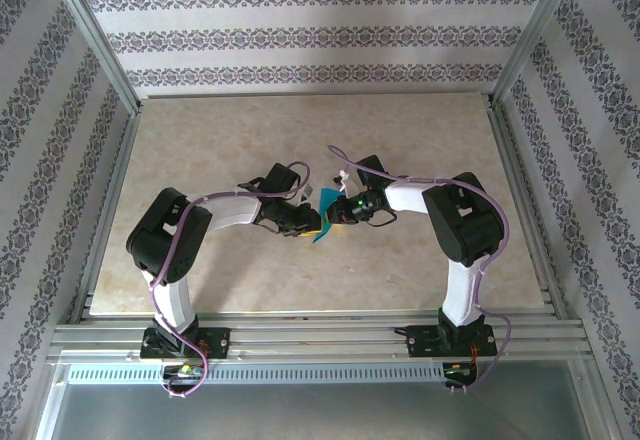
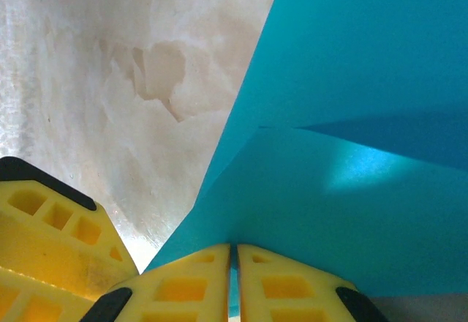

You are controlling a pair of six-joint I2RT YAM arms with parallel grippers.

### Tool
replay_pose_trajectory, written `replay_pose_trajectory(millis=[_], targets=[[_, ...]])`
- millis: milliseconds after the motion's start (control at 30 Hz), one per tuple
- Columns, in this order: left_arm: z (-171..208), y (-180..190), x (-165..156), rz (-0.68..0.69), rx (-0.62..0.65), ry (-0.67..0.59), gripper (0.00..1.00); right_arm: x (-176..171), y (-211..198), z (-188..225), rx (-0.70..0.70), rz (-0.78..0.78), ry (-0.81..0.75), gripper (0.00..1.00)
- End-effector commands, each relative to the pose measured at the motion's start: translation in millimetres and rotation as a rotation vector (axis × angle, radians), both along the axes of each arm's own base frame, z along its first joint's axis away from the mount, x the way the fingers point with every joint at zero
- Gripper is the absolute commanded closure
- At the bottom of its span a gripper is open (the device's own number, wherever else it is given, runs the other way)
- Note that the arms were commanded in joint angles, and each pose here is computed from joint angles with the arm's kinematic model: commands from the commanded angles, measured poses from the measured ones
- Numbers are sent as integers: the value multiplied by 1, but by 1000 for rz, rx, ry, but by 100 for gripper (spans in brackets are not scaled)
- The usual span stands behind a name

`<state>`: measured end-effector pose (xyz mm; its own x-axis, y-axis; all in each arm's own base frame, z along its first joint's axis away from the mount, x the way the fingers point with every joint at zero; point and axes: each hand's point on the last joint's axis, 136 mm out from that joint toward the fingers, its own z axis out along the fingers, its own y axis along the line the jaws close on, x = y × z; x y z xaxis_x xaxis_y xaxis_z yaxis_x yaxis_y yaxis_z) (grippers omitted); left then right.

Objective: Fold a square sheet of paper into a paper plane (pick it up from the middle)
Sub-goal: Fold the wing for the fifth time at the center of the table.

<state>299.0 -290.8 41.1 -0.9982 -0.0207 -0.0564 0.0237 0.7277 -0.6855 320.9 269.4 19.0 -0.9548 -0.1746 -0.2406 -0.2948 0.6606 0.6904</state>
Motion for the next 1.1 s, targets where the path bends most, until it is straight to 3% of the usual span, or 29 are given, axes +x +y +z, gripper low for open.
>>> replay_pose_trajectory(millis=[0, 300, 1067], targets=[[13, -11, -4, -24, -31, -2, 79, 0, -1, -11, -25, -11, 27, 87], [0, -7, -11, -30, 15, 20, 88, 2, -3, -9, -25, -24, 33, 87], [-23, 1, -21, -20, 100, 59, 88, 6, -2, 3, 9, -166, 130, 75]])
